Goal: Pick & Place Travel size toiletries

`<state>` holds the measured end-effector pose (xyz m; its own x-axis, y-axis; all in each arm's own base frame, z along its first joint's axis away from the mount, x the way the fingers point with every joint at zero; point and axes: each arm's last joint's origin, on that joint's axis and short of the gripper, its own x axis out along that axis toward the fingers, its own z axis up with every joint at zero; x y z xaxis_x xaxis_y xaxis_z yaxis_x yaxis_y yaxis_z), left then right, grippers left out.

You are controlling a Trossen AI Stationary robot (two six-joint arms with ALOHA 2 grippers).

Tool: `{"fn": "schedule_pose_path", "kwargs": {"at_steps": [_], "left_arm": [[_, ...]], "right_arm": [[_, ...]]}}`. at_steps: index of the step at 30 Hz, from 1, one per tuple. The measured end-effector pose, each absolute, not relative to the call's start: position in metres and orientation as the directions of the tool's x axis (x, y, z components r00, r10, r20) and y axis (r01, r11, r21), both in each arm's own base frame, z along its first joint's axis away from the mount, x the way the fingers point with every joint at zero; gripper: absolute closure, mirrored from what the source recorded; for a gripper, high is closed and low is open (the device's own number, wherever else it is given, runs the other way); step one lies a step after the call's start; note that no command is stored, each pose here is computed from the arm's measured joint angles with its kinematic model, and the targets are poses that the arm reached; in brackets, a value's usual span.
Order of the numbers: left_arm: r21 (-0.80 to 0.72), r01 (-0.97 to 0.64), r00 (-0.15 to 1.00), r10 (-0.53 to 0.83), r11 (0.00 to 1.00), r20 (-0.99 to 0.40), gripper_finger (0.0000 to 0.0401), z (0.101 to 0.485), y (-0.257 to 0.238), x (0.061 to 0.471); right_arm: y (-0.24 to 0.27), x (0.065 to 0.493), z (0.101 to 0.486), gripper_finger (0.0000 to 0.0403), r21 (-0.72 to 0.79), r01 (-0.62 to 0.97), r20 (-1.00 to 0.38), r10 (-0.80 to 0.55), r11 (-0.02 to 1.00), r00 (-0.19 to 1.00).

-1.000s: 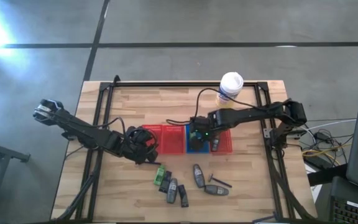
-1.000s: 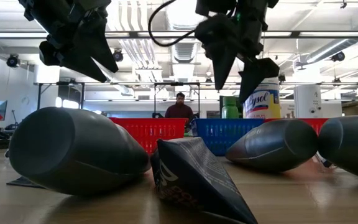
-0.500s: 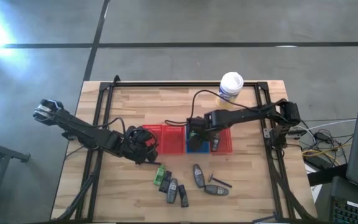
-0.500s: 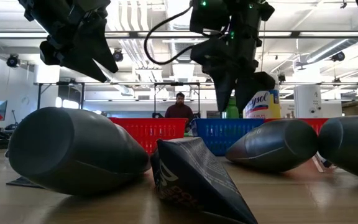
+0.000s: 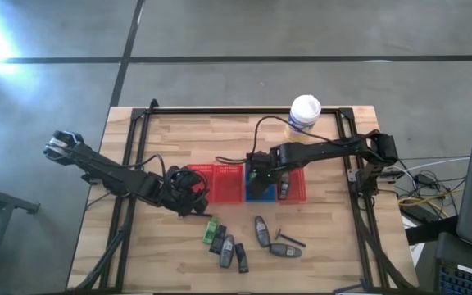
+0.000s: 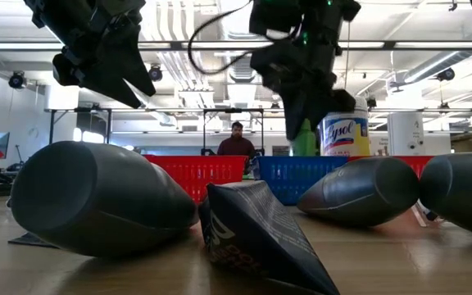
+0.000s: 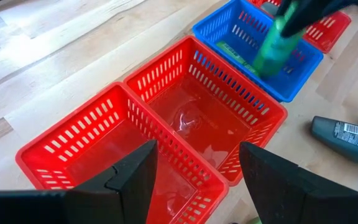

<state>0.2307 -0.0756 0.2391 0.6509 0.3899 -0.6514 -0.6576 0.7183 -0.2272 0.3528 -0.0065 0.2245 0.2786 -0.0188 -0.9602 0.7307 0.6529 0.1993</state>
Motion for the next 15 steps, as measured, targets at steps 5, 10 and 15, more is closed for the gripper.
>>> {"fn": "schedule_pose_path", "kwargs": {"at_steps": [5, 10, 15], "left_arm": [[-0.227, -0.656, 0.652, 0.388, 0.72, -0.652, 0.0169, 0.239, -0.076, 0.231], [-0.227, -0.656, 0.652, 0.389, 0.72, -0.651, 0.0169, 0.239, -0.076, 0.231], [-0.223, -0.661, 0.651, 0.4, 0.716, -0.645, 0.0169, 0.239, -0.076, 0.23]], "right_arm": [[-0.005, 0.349, 0.25, 0.0308, 0.002, 0.702, -0.936, -0.246, 0.712, 0.253], [0.012, 0.349, 0.259, 0.0307, -0.143, 0.579, -0.898, -0.351, 0.803, 0.265], [0.026, 0.352, 0.239, 0.0307, -0.265, 0.475, -0.886, -0.406, 0.839, 0.222]]}}
